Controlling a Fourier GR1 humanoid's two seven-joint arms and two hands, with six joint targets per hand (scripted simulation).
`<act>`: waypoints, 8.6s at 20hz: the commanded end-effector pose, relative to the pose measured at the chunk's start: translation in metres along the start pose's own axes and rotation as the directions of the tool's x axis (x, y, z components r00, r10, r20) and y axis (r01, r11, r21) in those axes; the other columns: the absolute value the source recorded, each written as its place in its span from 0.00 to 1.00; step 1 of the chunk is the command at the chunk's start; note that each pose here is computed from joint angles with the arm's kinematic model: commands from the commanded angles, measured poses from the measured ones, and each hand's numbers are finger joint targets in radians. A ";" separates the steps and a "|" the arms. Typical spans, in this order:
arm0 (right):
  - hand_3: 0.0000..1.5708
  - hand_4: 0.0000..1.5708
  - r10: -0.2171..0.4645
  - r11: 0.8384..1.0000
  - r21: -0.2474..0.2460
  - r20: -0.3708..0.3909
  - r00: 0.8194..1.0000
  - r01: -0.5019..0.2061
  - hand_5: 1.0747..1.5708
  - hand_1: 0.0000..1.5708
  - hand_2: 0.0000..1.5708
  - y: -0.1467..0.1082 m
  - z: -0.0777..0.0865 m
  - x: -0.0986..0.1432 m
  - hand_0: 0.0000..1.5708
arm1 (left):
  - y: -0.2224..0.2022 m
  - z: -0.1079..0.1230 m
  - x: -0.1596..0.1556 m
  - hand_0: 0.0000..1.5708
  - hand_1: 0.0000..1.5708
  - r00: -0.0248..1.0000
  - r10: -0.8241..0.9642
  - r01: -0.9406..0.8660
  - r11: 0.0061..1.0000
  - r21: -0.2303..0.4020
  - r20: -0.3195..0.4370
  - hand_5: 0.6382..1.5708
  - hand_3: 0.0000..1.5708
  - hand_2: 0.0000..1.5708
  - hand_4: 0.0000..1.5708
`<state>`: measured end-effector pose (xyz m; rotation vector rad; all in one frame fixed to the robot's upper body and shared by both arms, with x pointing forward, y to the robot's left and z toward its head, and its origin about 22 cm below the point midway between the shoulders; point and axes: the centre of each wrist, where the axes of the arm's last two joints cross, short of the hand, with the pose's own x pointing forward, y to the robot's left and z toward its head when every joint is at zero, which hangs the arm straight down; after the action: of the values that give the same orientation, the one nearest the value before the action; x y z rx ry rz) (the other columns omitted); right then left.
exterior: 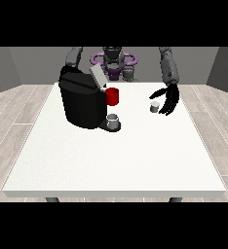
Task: Insert the coffee pod into the coffee machine and close the lid
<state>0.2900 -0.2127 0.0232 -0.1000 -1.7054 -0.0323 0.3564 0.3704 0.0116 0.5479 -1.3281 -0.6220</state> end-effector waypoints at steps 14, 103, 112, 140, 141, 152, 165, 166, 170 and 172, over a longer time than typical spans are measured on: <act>0.00 0.33 -0.008 1.000 -0.001 0.022 1.000 0.008 1.00 0.00 0.00 0.013 -0.006 0.023 0.00 | -0.001 -0.012 -0.002 0.63 0.63 0.975 -0.212 0.200 0.968 0.150 0.062 1.00 0.55 0.70 0.18; 0.00 0.26 -0.044 0.999 -0.023 0.024 0.999 0.045 1.00 0.00 0.00 -0.001 -0.026 0.006 0.00 | 0.070 -0.071 0.249 0.77 0.77 0.905 -0.246 0.221 0.969 0.110 0.347 1.00 0.72 0.79 0.29; 0.00 0.28 -0.035 0.999 -0.021 0.078 0.996 0.037 1.00 0.00 0.00 0.002 -0.029 0.007 0.00 | 0.068 -0.070 0.250 0.67 0.67 0.880 -0.309 0.254 0.948 0.192 0.362 1.00 0.60 0.71 0.25; 0.00 0.23 -0.026 0.999 -0.045 -0.048 0.998 0.024 1.00 0.00 0.00 -0.010 -0.014 -0.013 0.00 | 0.059 -0.070 0.228 0.00 0.00 0.865 -0.381 0.375 0.923 0.083 0.327 1.00 0.00 0.00 0.00; 0.00 0.25 -0.055 0.997 -0.050 -0.018 0.998 0.054 1.00 0.00 0.00 -0.020 -0.027 -0.005 0.00 | 0.070 -0.068 0.237 0.00 0.00 0.854 -0.376 0.374 0.924 0.077 0.360 1.00 0.00 0.00 0.00; 0.00 0.24 -0.063 0.985 -0.171 -0.168 0.984 0.034 1.00 0.00 0.00 -0.041 0.027 -0.057 0.00 | -0.016 -0.066 0.160 0.00 0.00 0.914 0.211 -0.185 0.977 -0.107 0.348 1.00 0.00 0.00 0.16; 0.00 0.08 0.033 0.999 0.028 -0.133 0.991 -0.030 1.00 0.00 0.00 -0.046 0.017 -0.016 0.00 | -0.098 -0.023 0.054 0.00 0.00 0.815 0.568 -0.547 0.818 -0.178 0.109 1.00 0.00 0.00 0.06; 0.00 0.00 0.053 0.998 0.034 -0.098 0.994 -0.050 1.00 0.00 0.00 -0.069 0.007 -0.005 0.00 | -0.104 -0.025 0.065 0.00 0.00 0.813 0.571 -0.545 0.815 -0.195 0.112 1.00 0.00 0.00 0.00; 0.00 0.00 0.011 1.000 0.027 -0.090 0.996 -0.008 1.00 0.00 0.00 -0.058 -0.007 0.007 0.00 | -0.114 -0.015 0.057 0.00 0.00 0.774 0.624 -0.588 0.772 -0.239 0.111 1.00 0.00 0.00 0.00; 0.00 0.00 0.043 0.998 0.044 -0.081 0.996 -0.040 1.00 0.00 0.00 -0.076 -0.003 -0.003 0.00 | -0.124 -0.016 0.077 0.00 0.00 0.759 0.642 -0.598 0.752 -0.277 0.106 1.00 0.00 0.00 0.00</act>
<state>0.2824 -0.2726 0.0231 -0.0921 -1.5992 0.0127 0.3729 0.2455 -0.0221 -0.0884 -1.4915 -0.2643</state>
